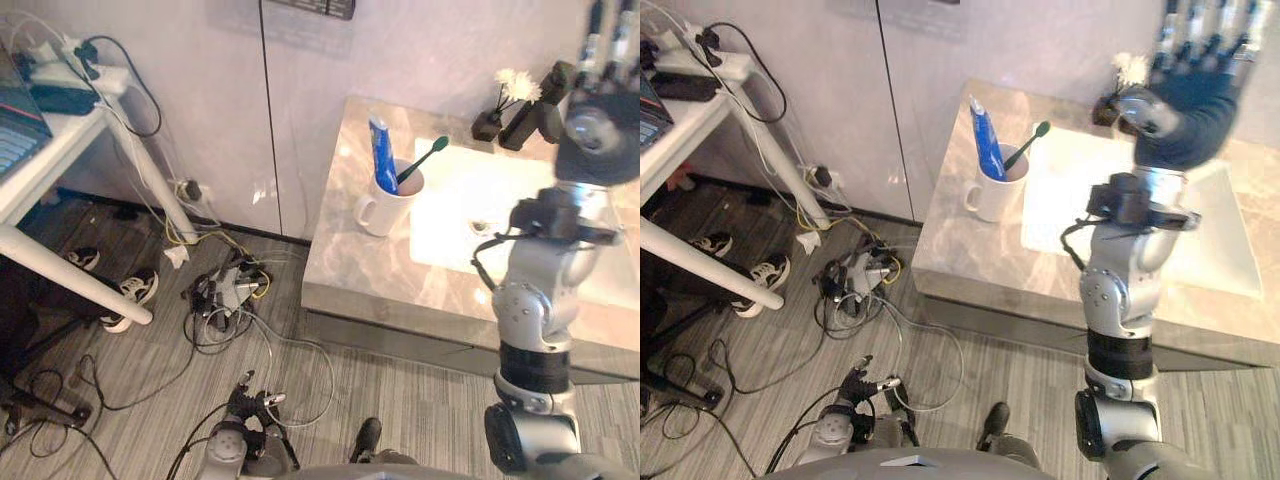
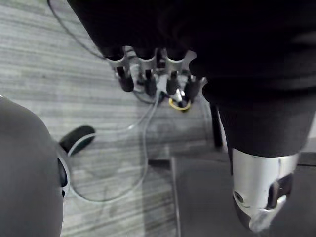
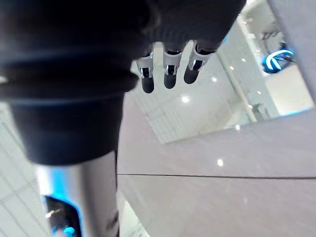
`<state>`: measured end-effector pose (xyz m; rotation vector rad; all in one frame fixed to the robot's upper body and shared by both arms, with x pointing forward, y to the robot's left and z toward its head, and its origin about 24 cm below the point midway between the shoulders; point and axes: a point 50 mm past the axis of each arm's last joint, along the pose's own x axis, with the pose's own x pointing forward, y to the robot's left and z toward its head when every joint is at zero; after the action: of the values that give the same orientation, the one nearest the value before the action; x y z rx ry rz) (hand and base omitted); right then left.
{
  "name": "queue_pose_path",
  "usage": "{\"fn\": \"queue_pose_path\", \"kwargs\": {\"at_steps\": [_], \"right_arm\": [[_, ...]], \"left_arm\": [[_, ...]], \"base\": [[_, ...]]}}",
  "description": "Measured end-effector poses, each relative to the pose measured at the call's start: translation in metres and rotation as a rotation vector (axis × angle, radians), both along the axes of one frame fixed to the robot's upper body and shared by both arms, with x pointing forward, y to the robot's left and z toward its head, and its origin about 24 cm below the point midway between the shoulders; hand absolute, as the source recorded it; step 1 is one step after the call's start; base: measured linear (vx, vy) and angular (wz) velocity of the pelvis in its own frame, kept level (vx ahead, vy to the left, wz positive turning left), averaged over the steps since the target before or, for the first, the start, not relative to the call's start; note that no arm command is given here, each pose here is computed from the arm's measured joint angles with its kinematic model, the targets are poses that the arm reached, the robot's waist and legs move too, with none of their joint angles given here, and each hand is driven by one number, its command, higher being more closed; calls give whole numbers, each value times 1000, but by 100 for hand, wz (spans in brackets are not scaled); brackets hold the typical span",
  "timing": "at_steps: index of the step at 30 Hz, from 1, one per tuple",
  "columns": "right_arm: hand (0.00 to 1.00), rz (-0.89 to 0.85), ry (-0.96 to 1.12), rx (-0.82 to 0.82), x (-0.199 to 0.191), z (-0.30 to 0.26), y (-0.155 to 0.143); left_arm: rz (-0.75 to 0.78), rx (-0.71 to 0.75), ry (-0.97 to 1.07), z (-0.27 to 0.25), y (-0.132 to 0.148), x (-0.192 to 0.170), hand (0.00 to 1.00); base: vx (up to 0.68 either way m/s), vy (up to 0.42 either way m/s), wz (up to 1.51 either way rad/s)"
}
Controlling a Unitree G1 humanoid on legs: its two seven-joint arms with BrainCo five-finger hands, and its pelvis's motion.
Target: Organize washtable
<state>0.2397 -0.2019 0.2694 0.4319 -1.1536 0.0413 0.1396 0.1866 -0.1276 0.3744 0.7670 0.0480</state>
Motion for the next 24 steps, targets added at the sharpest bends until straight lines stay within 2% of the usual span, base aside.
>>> {"fn": "queue_pose_path", "kwargs": {"at_steps": [4,7,11,15,18,20,24], "right_arm": [[0,-301,-17,-11,-38,-7,-47],[0,-464,39,3,-63,-24,-74],[0,-618,186,-22,-85,-50,-92],[0,-812,445,-62,-111,-92,-98],[0,-784,685,46,-118,-141,-96],[0,-704,919,135,-123,-187,-83],[0,-595,1249,172,-134,-248,-63]], "left_arm": [[-22,-1,59,-9,-4,-12,0],[-37,-7,93,-13,-10,-22,0],[-58,-2,121,-17,-13,-26,0],[-68,4,158,-21,-13,-35,0],[-83,6,169,-23,-16,-36,0],[-88,7,168,-23,-18,-35,0],[-130,8,172,-24,-24,-34,0]], "base": [[-36,18,-3],[-19,29,-13],[-20,14,-21],[7,11,-27],[0,10,-21],[-9,11,-18],[-13,2,-6]]}}
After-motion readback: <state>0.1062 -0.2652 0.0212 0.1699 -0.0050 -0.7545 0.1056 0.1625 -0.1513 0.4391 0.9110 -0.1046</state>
